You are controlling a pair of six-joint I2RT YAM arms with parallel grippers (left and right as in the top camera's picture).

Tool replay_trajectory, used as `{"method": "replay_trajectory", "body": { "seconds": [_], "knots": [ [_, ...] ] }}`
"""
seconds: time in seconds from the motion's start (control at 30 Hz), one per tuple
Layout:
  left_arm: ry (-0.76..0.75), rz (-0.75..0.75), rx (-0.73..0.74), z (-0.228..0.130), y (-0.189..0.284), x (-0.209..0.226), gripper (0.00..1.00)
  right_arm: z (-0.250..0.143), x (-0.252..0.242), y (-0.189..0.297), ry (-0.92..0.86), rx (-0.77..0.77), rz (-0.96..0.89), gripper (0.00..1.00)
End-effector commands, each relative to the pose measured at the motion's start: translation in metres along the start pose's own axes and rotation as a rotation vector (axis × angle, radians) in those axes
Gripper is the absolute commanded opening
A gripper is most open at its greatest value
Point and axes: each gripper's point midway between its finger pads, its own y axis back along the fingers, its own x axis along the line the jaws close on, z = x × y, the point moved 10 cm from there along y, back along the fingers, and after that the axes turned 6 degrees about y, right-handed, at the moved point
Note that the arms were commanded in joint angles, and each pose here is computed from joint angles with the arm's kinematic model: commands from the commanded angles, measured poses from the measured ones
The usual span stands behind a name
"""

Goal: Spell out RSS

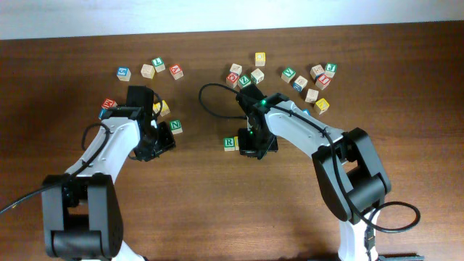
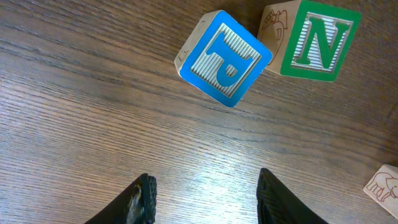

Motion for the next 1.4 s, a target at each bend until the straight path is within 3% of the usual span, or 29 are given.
{"method": "replay_trajectory", "body": {
  "seconds": [0.0,0.07,0.2,0.47,0.63,1.37],
  "knots": [
    [-0.003,-0.013,-0.033,0.004,0.009,-0.002,0.41,-0.002,0.004,0.007,-0.003,0.005,0.0,0.04],
    [-0.004,-0.014,-0.032,0.003,0.009,-0.002,0.24,0.0,0.007,0.017,0.0,0.009,-0.005,0.04],
    [-0.011,-0.034,-0.017,0.001,0.009,-0.005,0.0,0.003,0.011,0.039,0.023,0.014,-0.043,0.04],
    [-0.118,-0.071,-0.033,-0.016,0.004,-0.037,0.0,0.012,-0.024,0.058,-0.062,0.007,-0.165,0.04],
    [-0.21,-0.124,-0.073,-0.027,0.0,-0.066,0.0,0.021,-0.042,0.053,-0.101,-0.033,-0.146,0.04],
    [-0.285,-0.175,0.018,-0.059,-0.065,-0.112,0.0,0.024,-0.032,0.015,-0.068,-0.039,0.013,0.04]
  ]
}}
